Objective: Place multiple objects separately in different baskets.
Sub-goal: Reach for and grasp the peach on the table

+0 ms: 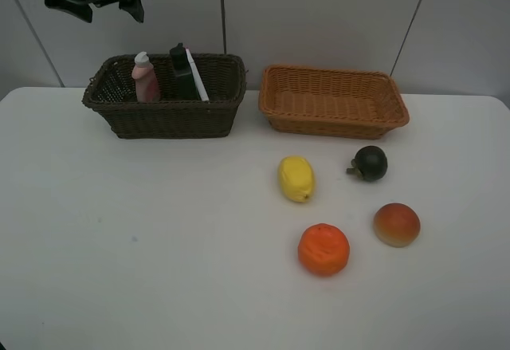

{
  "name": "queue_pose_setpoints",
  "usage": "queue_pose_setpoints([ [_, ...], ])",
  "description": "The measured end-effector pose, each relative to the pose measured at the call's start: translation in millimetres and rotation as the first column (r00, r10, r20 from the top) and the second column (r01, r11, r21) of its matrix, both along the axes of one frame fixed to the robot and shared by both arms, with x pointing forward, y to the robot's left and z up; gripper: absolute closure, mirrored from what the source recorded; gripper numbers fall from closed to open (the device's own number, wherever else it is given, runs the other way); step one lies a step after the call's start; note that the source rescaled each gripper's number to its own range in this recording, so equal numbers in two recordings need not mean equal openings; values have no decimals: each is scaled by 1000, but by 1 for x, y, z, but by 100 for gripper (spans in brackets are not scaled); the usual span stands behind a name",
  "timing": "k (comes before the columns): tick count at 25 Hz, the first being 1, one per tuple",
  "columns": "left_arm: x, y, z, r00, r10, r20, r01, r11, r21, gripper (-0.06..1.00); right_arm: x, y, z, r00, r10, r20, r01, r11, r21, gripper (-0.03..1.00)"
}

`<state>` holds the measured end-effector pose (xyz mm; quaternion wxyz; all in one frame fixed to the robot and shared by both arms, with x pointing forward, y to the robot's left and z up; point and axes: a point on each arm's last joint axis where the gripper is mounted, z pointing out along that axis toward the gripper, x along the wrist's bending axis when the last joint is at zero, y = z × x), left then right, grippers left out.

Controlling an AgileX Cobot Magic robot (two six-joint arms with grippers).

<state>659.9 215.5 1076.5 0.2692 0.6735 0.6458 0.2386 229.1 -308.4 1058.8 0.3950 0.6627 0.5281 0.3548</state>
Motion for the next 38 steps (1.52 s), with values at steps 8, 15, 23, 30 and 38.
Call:
queue_pose_setpoints([
  [8,-11,52,30,964,169,-207,-158,985,72,-5,0,0,0,1000,0,0,0,1000,0,2],
  [15,-22,113,26,902,304,-308,-282,953,115,-5,0,0,0,1000,0,0,0,1000,0,2],
  [23,-80,125,29,880,309,-362,-292,951,102,-5,0,0,0,1000,0,0,0,1000,0,2],
  [30,-178,99,47,926,160,-342,-194,979,-67,-5,0,0,0,1000,0,0,0,1000,0,2],
  [38,-302,77,45,994,5,-108,-20,990,-136,-5,0,0,0,1000,0,0,0,1000,0,2],
])
